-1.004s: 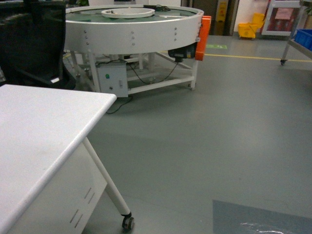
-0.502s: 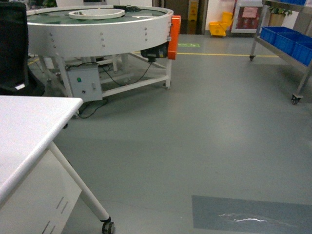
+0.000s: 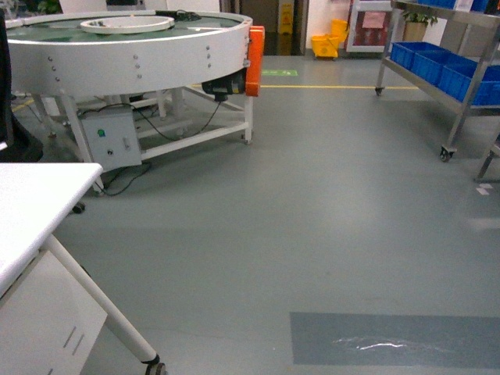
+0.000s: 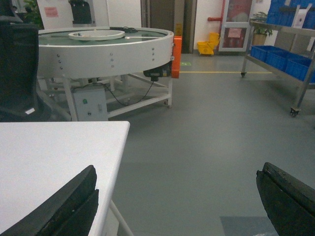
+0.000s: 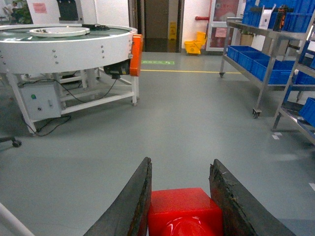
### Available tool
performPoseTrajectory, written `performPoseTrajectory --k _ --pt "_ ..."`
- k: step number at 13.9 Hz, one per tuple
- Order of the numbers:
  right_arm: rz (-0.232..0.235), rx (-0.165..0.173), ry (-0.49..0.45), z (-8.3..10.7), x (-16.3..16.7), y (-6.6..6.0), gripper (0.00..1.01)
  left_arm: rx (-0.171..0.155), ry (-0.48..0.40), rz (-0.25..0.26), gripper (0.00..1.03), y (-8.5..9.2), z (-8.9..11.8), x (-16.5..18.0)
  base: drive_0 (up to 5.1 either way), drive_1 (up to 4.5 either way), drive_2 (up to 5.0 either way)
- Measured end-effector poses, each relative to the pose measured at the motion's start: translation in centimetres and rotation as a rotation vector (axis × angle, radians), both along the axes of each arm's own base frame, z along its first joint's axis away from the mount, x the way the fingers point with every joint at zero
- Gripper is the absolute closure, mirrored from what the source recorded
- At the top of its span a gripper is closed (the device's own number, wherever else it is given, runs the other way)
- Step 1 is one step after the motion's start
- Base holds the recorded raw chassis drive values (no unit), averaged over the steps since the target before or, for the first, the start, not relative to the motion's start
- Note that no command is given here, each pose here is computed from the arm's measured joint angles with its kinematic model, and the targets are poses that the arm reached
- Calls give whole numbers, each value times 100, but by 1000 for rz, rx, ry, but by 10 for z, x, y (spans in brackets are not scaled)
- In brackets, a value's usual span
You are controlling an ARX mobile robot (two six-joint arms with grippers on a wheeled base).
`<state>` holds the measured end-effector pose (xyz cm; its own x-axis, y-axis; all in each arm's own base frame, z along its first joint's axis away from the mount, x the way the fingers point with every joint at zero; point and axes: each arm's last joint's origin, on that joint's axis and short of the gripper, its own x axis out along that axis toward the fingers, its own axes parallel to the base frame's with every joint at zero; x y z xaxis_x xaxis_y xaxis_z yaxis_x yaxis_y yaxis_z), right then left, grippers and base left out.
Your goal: Pick red block from blue box to shelf
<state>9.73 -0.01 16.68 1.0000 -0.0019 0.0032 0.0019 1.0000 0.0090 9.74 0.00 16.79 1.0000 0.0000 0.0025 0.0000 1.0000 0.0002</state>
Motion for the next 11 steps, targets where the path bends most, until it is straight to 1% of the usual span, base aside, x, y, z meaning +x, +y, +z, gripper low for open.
performPoseTrajectory --k 7,11 --pt "0 0 0 0 0 0 73 0 2 0 5 0 0 0 0 391 -390" --pt "1 0 2 0 0 0 73 0 0 2 5 0 0 0 240 243 -509"
